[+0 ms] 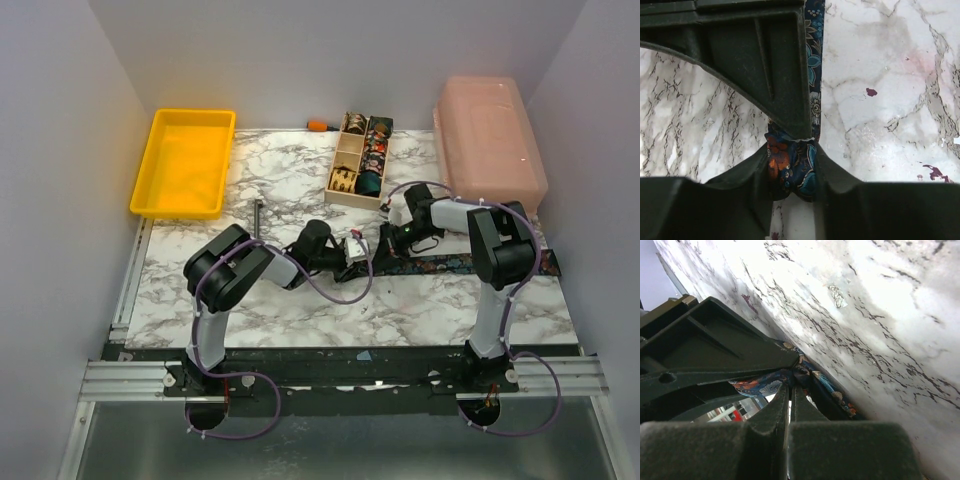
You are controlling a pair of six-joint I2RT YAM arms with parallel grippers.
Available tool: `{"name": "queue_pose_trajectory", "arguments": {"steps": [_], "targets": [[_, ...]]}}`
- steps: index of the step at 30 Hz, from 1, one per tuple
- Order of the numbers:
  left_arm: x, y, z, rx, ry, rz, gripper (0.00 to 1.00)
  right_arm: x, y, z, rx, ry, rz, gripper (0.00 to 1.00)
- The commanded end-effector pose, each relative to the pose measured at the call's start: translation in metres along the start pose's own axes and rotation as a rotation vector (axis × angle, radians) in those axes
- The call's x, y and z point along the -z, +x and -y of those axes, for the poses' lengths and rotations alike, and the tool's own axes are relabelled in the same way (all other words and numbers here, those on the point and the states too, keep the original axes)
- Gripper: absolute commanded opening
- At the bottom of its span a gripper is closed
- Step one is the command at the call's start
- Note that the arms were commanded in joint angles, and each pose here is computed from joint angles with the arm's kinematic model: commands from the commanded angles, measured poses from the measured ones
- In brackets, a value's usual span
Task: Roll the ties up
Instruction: Roll the tie at the center of the board.
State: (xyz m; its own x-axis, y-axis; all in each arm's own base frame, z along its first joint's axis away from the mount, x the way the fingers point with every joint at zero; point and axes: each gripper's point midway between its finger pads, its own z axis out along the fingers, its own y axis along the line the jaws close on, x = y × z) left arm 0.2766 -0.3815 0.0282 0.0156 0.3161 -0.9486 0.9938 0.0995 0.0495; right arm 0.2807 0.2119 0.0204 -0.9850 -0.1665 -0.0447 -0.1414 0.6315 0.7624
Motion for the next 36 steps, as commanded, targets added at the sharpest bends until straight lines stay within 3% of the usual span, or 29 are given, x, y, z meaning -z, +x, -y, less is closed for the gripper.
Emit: {"name": "queue_pose_trajectory", "arguments": {"steps": [1,7,13,18,27,31,34,36], "targets": [[0.003,0.004,0.002,0.022,0.009,-0.095,0.21,-0.007,0.006,0.040,0.008,0.136,-0.020,0.01],[0.034,0.037,0.010,0.110,-0.012,-0.378,0.11,0.024,-0.011,-0.004,0.087,0.101,0.073,0.29],[0.043,0.042,0.013,0.132,-0.001,-0.476,0.12,0.035,-0.009,-0.040,0.085,-0.019,0.098,0.53],[0.044,0.047,0.014,0.131,0.018,-0.508,0.14,0.022,-0.012,-0.047,0.045,-0.087,0.085,0.56],[0.041,0.050,0.015,0.132,0.021,-0.521,0.16,-0.005,-0.013,-0.044,0.017,-0.093,0.087,0.52],[0.042,0.052,0.016,0.134,0.025,-0.523,0.16,-0.012,-0.013,-0.033,0.018,-0.055,0.078,0.34],[0.042,0.052,0.015,0.134,0.023,-0.526,0.19,-0.014,-0.009,-0.016,0.029,0.020,0.041,0.05],[0.041,0.053,0.013,0.133,0.015,-0.526,0.26,-0.012,-0.005,-0.004,0.046,0.072,0.021,0.00]]}}
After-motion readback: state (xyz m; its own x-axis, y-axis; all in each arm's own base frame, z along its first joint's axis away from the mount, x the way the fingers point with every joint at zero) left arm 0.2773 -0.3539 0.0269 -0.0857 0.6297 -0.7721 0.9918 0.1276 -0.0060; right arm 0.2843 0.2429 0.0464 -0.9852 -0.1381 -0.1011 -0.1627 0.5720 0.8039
